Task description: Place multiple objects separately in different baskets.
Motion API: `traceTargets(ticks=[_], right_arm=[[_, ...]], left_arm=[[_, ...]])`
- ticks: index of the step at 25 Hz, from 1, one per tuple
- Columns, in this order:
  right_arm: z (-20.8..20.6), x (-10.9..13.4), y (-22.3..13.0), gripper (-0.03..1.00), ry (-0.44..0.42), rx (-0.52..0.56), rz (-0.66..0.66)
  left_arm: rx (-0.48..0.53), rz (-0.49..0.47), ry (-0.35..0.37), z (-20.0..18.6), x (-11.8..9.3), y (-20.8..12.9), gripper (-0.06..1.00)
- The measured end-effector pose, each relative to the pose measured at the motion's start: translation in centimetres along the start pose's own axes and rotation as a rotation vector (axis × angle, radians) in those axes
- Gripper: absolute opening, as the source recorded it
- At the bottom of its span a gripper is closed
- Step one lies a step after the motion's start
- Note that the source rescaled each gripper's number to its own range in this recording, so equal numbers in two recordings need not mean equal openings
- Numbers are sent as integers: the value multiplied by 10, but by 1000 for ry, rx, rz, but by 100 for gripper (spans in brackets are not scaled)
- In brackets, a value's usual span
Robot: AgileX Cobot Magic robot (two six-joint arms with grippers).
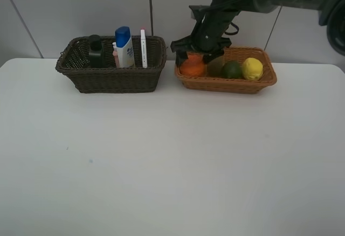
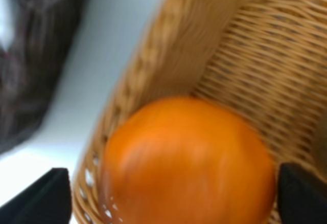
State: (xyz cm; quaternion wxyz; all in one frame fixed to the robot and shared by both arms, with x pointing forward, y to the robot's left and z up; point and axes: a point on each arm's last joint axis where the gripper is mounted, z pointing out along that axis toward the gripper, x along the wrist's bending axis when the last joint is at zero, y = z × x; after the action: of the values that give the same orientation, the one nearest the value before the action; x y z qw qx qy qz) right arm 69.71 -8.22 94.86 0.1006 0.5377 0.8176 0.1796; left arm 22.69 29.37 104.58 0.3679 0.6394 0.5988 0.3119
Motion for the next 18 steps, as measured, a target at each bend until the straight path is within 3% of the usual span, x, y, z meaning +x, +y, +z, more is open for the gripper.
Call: traceTargets(ticks=[2, 6, 10, 13, 18], right_arm=[[-3, -1, -2, 96, -10, 29, -8], [-32, -2, 4, 97, -34, 34, -24], [-85, -26, 12, 100, -107, -27, 24], [-118, -74, 7, 100, -175, -30, 154], [-117, -163, -45, 100, -245, 156, 381]], left_arm=[[0, 0, 0, 0, 0, 0, 95], [0, 0, 0, 0, 0, 0, 95], [0, 0, 0, 0, 0, 0, 95], [0, 0, 0, 0, 0, 0, 95], [0, 0, 0, 0, 0, 0, 95]])
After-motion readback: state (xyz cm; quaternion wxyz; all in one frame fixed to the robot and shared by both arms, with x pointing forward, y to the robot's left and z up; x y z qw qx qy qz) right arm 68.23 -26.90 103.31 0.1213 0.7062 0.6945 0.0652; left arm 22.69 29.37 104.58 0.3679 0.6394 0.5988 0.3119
